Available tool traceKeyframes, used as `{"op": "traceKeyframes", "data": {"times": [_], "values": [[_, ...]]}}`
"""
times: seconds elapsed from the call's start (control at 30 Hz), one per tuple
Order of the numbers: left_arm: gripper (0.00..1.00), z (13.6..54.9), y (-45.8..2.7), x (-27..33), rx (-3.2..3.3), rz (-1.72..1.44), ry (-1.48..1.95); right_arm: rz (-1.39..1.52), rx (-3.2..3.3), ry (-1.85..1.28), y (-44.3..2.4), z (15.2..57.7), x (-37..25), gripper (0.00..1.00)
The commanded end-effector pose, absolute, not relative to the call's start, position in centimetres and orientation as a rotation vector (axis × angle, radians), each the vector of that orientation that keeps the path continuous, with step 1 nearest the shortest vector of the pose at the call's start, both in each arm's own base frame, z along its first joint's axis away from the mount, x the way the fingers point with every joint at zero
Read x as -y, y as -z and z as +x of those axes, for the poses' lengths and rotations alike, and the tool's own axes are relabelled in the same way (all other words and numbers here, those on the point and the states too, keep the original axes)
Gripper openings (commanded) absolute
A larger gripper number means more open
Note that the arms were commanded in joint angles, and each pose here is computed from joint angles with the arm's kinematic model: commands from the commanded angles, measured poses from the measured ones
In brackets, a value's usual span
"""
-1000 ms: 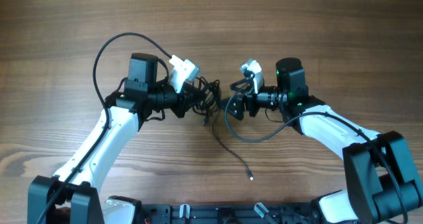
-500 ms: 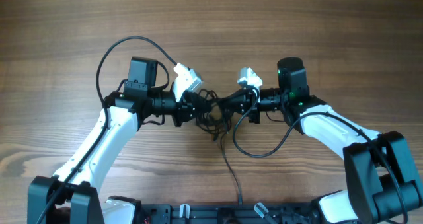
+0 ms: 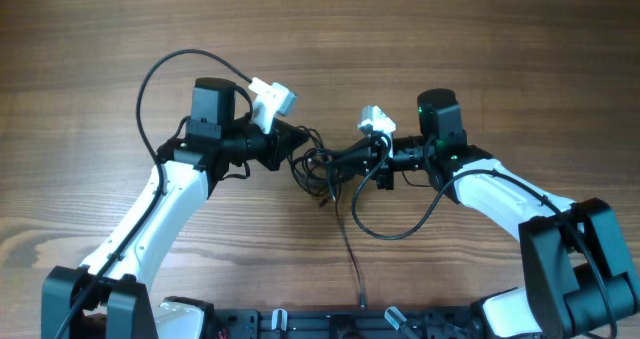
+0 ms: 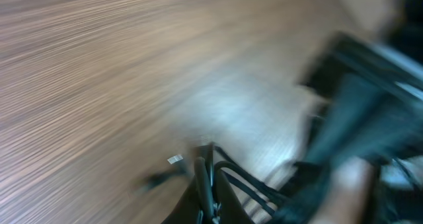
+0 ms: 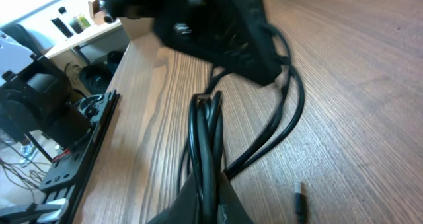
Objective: Untangle cables
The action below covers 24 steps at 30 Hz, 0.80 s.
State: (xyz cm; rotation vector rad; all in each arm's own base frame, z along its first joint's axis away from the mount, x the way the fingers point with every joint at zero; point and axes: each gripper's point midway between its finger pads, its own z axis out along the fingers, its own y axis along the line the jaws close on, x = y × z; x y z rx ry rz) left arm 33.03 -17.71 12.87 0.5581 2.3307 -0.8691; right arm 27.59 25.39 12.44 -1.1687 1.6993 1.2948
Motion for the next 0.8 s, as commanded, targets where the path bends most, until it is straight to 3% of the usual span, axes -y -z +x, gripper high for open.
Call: {"op": "traceKeyframes", "data": {"times": [0.0, 0.17, 0.33, 0.53, 0.7, 0.77], "values": [[0.04, 37.1, -10.4, 8.4, -2.470, -0.204, 0.371, -1.190, -1.678, -1.317, -12.7, 27.2, -25.6, 0.04], [0.04, 34.5, -8.6, -4.0, -2.299, -1.111, -0.033, -1.123, -1.760, -1.329, -12.0, 27.6, -24.1, 0.04], [0.04, 30.8, -7.1, -9.0, -2.185, -1.553, -0.050, -1.074, -1.813, -1.336, -11.6, 28.0, -23.1, 0.04], [0.06, 31.1, -6.6, -6.8, -2.285, -1.524, 0.120, -1.064, -1.839, -1.300, -11.2, 28.3, -22.9, 0.04], [0.04, 33.0, -7.9, 2.2, -2.610, -0.786, 0.579, -1.018, -1.876, -1.281, -11.1, 29.1, -22.9, 0.04], [0.24, 33.2, -8.2, 4.8, -2.642, -0.553, 0.594, -1.029, -1.854, -1.294, -11.4, 29.0, -23.0, 0.04]]}}
